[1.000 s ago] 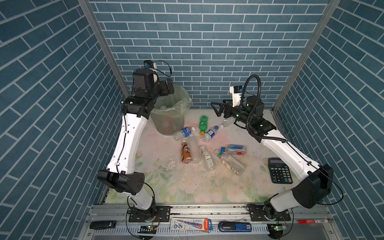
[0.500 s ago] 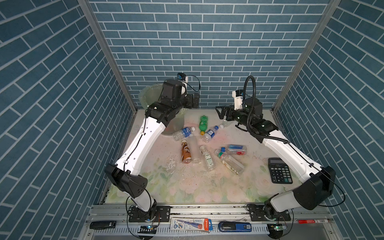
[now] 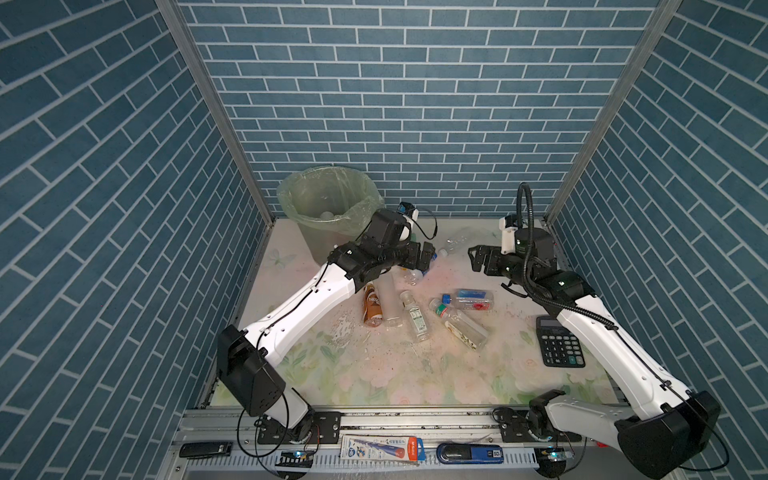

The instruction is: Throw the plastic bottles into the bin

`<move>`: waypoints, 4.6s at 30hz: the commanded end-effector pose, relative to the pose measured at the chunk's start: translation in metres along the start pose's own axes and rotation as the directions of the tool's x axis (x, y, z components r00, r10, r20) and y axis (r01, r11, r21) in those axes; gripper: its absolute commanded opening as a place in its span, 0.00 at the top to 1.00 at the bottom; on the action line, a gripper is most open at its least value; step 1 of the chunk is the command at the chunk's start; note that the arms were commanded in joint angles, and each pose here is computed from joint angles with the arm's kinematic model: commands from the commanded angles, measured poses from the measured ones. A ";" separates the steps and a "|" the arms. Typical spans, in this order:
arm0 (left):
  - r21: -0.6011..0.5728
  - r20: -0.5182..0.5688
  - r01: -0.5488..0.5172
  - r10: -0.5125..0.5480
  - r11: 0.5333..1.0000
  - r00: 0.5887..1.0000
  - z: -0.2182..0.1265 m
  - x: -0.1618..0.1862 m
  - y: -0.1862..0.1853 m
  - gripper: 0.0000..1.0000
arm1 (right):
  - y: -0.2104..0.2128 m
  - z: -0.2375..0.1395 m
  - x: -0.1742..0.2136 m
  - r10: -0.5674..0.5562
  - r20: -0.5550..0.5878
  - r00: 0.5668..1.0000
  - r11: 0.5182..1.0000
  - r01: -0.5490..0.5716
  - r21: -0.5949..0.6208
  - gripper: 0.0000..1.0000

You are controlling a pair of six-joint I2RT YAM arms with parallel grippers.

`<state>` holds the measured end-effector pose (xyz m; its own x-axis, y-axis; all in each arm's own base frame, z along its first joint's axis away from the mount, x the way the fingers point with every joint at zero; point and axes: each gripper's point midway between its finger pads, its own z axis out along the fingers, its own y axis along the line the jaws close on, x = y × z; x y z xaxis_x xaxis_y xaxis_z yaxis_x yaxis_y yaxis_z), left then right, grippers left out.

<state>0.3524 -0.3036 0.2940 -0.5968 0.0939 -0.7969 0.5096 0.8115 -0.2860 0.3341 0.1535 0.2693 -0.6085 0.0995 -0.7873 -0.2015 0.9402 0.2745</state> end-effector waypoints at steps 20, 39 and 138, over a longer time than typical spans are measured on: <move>0.127 -0.053 0.217 -0.212 0.968 0.976 -0.026 0.069 -0.013 0.01 | -0.018 0.017 0.167 0.034 -0.358 0.933 0.998 -0.014 0.058 0.12; 0.136 -0.100 0.294 -0.282 0.946 0.954 0.023 0.074 -0.016 0.01 | -0.013 0.038 0.214 -0.072 -0.484 0.872 0.996 0.092 0.017 0.12; 0.261 0.020 0.433 -0.453 0.863 0.891 0.107 -0.073 0.005 0.68 | 0.113 0.037 -0.015 -0.145 0.028 0.989 0.918 0.146 -0.369 0.34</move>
<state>0.4676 -0.3661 0.2850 -0.7666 -0.3258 -0.5533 0.3026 0.5768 -0.7588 0.3535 0.2684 0.2561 -0.6277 -0.0526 -0.7767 -0.5028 0.7890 0.3529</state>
